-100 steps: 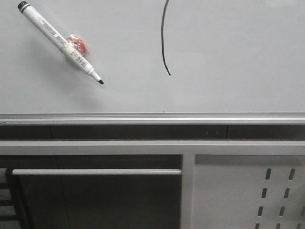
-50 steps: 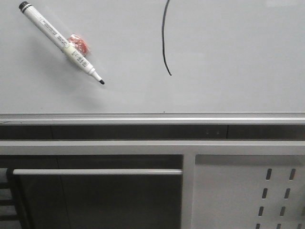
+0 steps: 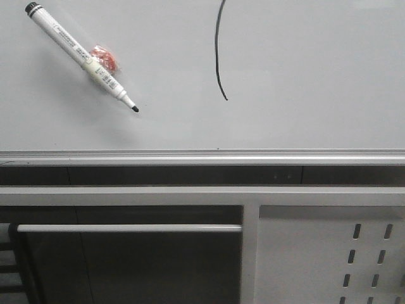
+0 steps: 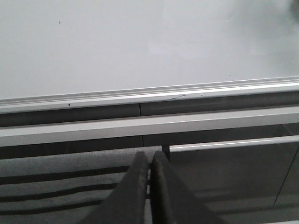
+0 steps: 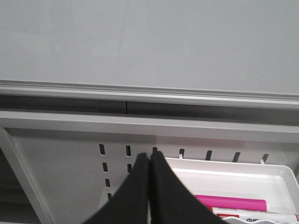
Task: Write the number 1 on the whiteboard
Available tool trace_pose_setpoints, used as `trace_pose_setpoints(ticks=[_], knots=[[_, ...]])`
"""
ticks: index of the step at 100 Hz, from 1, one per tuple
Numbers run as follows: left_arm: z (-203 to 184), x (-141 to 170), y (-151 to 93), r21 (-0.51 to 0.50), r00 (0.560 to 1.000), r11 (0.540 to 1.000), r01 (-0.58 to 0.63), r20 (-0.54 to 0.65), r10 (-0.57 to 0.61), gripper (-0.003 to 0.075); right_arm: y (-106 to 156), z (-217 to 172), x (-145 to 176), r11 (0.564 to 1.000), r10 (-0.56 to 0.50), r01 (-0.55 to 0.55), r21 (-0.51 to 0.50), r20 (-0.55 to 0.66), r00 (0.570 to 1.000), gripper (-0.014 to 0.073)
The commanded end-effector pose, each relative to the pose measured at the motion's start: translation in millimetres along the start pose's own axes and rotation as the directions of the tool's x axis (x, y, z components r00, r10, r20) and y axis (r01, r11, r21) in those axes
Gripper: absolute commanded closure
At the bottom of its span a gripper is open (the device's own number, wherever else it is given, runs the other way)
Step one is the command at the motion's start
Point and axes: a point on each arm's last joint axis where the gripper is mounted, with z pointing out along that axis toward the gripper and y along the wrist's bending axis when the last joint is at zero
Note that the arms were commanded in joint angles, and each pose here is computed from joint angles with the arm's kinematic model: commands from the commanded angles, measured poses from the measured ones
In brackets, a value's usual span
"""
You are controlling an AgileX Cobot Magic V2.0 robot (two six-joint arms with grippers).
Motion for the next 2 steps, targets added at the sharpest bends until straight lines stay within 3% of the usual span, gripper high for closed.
trace_pose_setpoints(ticks=[1, 2], knots=[[0.1, 0.1, 0.0, 0.0, 0.998, 1.0, 0.002, 0.066, -0.002, 0.0739, 0.3, 2.1, 6.1, 1.0, 0.001, -0.001, 0.0, 0.01, 1.0, 0.0656], [0.1, 0.1, 0.0, 0.0, 0.998, 1.0, 0.002, 0.066, -0.002, 0.0739, 0.3, 2.1, 6.1, 1.0, 0.001, -0.001, 0.0, 0.01, 1.0, 0.0656]])
